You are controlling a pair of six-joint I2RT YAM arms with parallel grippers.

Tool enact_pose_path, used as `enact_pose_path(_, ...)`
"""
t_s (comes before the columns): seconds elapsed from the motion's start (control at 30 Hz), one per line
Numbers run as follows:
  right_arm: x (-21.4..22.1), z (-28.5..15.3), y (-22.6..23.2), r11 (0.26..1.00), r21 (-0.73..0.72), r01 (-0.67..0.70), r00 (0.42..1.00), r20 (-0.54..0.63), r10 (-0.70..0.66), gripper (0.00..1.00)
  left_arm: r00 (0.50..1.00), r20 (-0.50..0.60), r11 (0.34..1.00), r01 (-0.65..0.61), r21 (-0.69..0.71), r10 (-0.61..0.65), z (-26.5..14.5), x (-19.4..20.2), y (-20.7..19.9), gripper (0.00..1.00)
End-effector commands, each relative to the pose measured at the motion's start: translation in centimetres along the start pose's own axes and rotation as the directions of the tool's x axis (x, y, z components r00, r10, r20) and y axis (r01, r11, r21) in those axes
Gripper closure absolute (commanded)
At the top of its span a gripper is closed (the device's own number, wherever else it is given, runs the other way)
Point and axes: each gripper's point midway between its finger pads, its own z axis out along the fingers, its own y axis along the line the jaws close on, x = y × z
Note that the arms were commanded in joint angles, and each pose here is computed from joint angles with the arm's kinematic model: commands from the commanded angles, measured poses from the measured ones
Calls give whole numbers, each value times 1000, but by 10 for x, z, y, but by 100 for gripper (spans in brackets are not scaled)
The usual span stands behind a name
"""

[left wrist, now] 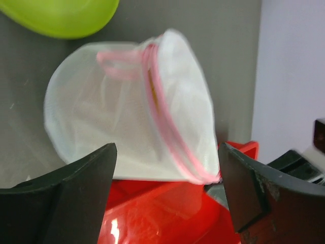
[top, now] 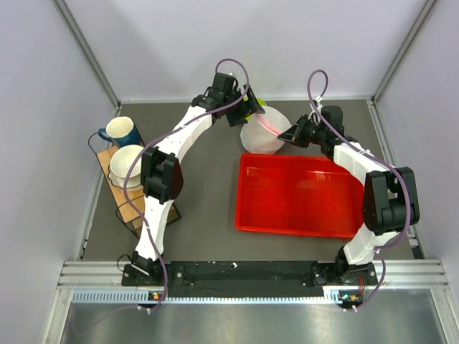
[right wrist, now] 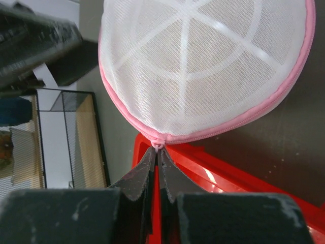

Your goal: Unzip the laundry bag and remove the bra

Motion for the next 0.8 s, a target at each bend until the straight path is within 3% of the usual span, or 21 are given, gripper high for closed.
enact_pose_path(0.0,-21,0,24,998,-64,-8,996,86,14,100,988,137,997,-76,-5,76,-74,-23,-34,14)
enact_pose_path(0.1,-22,3,28,997,-71,-2,996,84,8,100,992,114,998,-58,-20,60,-87,-3,-32,14)
enact_pose_path(0.3,-18,5,31,997,-76,11,998,69,-6,100,1000,16,999,-17,28,17,-59,37,-39,14)
enact_pose_path(0.6,-10,5,33,996,-77,33,999,46,-29,100,999,17,999,32,29,-32,-20,35,-46,14)
enact_pose_path(0.7,-8,6,33,996,-79,36,999,40,-33,100,998,56,999,37,10,-37,-11,25,-44,18)
enact_pose_path(0.77,-6,6,31,997,-74,36,999,33,-34,100,996,76,999,50,9,-51,-8,20,-44,32)
